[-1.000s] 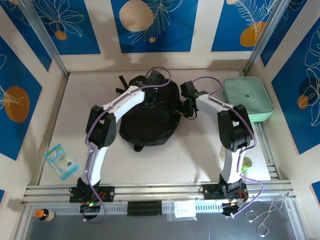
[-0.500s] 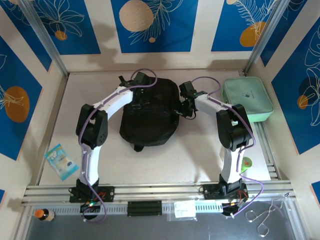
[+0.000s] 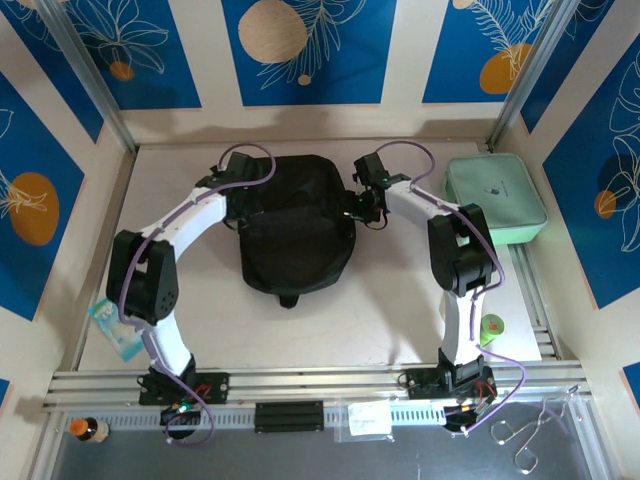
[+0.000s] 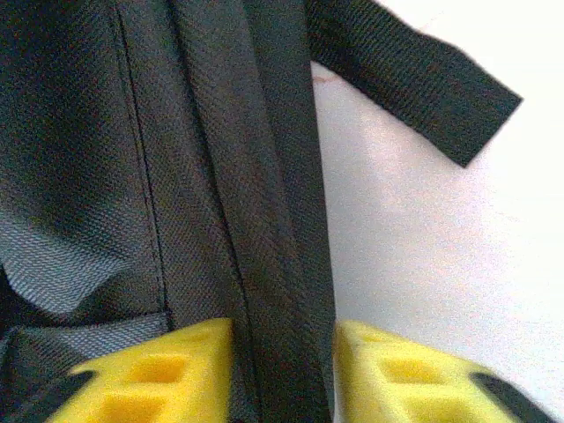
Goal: Pack the student bag
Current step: Unzip the student bag at the top-center of the table, then move the loose stationery to the bottom-right of the table.
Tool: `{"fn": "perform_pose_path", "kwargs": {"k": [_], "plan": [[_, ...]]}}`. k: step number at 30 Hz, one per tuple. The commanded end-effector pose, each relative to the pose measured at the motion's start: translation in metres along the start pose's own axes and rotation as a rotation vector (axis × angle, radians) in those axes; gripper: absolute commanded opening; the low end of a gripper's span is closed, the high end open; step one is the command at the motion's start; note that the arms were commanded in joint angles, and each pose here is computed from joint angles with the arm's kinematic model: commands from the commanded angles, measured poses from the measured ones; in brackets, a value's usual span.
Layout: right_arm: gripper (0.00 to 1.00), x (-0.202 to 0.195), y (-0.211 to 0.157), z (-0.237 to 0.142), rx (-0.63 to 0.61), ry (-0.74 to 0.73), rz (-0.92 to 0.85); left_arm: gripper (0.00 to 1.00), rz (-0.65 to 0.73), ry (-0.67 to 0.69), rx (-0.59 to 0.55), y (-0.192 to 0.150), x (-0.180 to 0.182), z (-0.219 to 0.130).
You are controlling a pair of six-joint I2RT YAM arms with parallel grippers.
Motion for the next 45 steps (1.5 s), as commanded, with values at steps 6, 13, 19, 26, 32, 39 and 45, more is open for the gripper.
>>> {"fn": "perform_pose_path", "kwargs": {"k": [6,13,19,26,32,39,45], "plan": [[0.60,-0.010,-0.003,-0.078,-0.066,-0.031,0.052,0.37,0.027,-0.108,-0.151,-0.004,0.006,-0.038],[0.70,-0.093,-0.039,-0.118,-0.088,-0.354,0.215,0.71,0.063,-0.192,-0.225,-0.012,0.008,-0.052],[0.77,-0.175,-0.077,-0.131,-0.060,-0.533,0.436,0.82,0.077,-0.263,-0.237,-0.018,0.007,-0.056],[0.83,-0.251,-0.093,-0.145,-0.050,-0.651,0.680,0.92,0.099,-0.281,-0.265,-0.019,0.007,-0.056],[0.93,-0.281,-0.095,-0.155,-0.092,-0.668,0.808,1.00,0.137,-0.293,-0.267,-0.021,0.005,-0.054],[0.94,-0.283,-0.105,-0.140,-0.041,-0.593,0.891,1.00,0.138,-0.313,-0.261,-0.019,0.001,-0.056],[0.93,-0.275,-0.119,-0.127,-0.001,-0.532,0.960,1.00,0.139,-0.315,-0.264,-0.013,0.000,-0.060]]}}
Point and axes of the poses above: each hand's point on the last joint's axis, 136 mm out from that joint toward the fingers, its own z axis out along the fingers, its own x axis along the line the jaws close on, y = z × x, the point moved 2 cm from there along -z, back along the fingers, and after that the axes turned 13 degrees about z, right-handed, at the moved point
